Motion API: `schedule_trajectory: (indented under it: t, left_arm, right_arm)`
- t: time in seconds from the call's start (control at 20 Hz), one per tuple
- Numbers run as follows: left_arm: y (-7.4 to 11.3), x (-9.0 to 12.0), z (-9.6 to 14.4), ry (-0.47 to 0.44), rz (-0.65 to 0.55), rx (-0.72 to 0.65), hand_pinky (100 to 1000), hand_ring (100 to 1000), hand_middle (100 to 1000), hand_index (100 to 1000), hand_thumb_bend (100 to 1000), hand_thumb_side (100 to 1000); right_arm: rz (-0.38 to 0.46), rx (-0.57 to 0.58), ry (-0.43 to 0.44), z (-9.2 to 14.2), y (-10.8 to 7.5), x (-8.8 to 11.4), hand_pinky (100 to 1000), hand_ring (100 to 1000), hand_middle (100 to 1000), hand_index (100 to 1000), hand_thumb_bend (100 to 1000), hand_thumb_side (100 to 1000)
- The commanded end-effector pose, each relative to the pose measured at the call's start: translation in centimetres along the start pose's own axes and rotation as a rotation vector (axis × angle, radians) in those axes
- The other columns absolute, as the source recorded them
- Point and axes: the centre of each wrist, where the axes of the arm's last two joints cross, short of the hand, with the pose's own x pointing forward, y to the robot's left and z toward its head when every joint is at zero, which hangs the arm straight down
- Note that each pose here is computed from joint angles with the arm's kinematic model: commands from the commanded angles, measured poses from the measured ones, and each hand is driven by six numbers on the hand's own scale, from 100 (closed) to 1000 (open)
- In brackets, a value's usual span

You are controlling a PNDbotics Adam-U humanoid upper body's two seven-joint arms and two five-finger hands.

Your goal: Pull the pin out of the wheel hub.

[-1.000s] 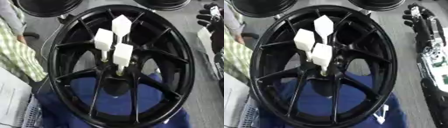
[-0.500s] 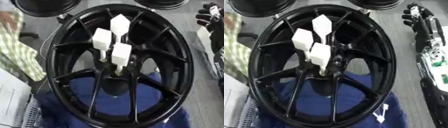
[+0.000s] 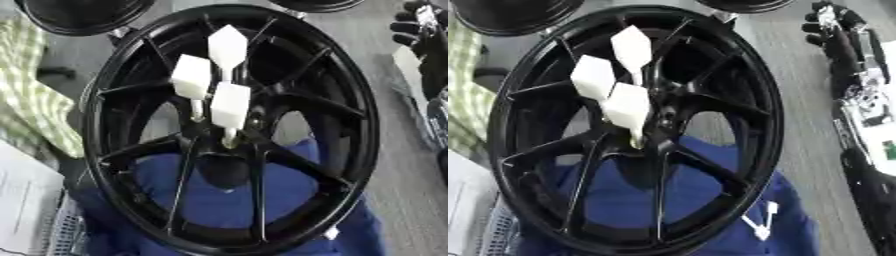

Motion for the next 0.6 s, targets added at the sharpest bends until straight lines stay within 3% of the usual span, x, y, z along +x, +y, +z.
schedule_trajectory:
  t: [0.05,0.6]
  left_arm:
    - [0.3,1.5,-1.0,-0.075,-0.127,-0.133,788,710,694,796,601,605]
    - [2.3,5.2,-4.4,-0.279,-0.534,-0.420,822,753,721,816,593,625]
  right_arm:
    - [0.028,-0.002,-0.046,-0.5,-0.7,1.4,822,755,680,750,100,645]
    - [0.070,-0.022,-0.049,-0.5,-1.9,1.5,823,756,680,751,100,622]
